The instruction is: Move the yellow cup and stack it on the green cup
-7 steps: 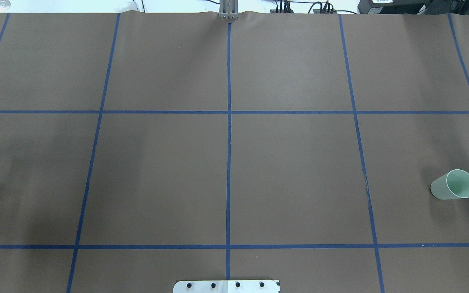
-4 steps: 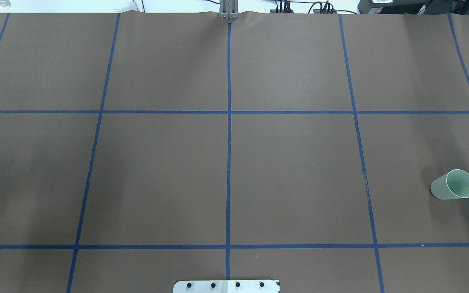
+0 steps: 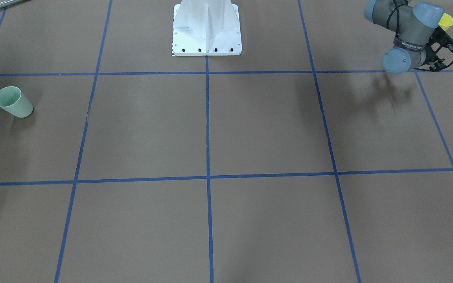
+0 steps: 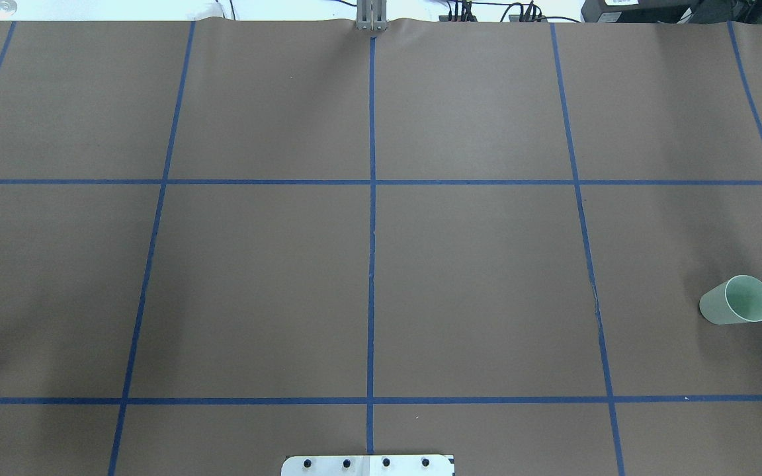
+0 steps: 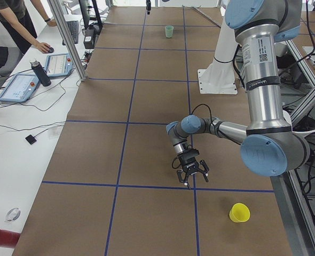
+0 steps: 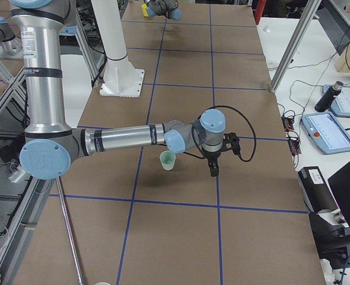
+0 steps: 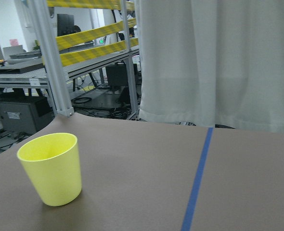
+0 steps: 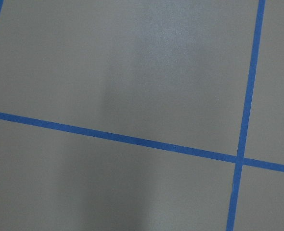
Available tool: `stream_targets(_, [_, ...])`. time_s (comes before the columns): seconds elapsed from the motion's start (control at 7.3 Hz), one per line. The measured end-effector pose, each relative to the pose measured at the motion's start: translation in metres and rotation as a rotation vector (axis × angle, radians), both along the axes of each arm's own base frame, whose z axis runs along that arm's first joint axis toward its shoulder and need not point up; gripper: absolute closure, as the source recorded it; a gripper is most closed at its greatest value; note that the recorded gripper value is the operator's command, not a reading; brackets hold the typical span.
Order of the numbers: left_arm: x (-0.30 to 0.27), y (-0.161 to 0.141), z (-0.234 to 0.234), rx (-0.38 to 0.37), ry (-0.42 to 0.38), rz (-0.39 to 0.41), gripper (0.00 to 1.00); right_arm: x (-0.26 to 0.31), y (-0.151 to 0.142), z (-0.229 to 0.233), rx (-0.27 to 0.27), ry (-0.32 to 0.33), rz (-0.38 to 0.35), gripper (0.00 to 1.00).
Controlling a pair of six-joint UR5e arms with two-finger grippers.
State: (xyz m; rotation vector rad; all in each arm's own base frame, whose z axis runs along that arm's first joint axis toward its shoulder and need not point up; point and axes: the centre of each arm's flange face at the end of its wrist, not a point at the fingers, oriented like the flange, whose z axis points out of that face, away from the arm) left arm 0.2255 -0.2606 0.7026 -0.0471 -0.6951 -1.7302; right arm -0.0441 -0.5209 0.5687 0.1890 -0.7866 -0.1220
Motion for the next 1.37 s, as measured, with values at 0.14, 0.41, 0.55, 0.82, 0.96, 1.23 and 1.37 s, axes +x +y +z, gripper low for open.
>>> stream_targets(0.14, [-0.001, 0.011, 0.009, -0.022, -0.027, -0.025, 0.01, -0.001, 0.001, -0.001, 0.002, 0.000, -0.002, 0.00])
stream_targets(0.41, [-0.010, 0.026, 0.036, -0.048, -0.062, -0.049, 0.01, -0.002, 0.002, -0.005, 0.013, 0.004, -0.005, 0.00])
stream_targets(0.55, [-0.011, 0.034, 0.057, -0.061, -0.065, -0.045, 0.01, -0.004, 0.004, -0.009, 0.022, 0.005, -0.007, 0.00])
stream_targets(0.82, [-0.011, 0.054, 0.089, -0.090, -0.041, -0.025, 0.01, -0.005, 0.007, -0.020, 0.043, 0.004, -0.010, 0.00])
stream_targets(0.96, [-0.013, 0.063, 0.096, -0.101, -0.040, -0.019, 0.01, -0.006, 0.008, -0.024, 0.051, 0.004, -0.011, 0.00])
stream_targets(1.23, [-0.015, 0.075, 0.101, -0.117, -0.049, -0.034, 0.01, -0.007, 0.009, -0.029, 0.063, 0.008, -0.012, 0.00])
stream_targets(1.37, [-0.012, 0.083, 0.101, -0.132, -0.053, -0.048, 0.01, -0.008, 0.009, -0.031, 0.067, 0.013, -0.011, 0.00])
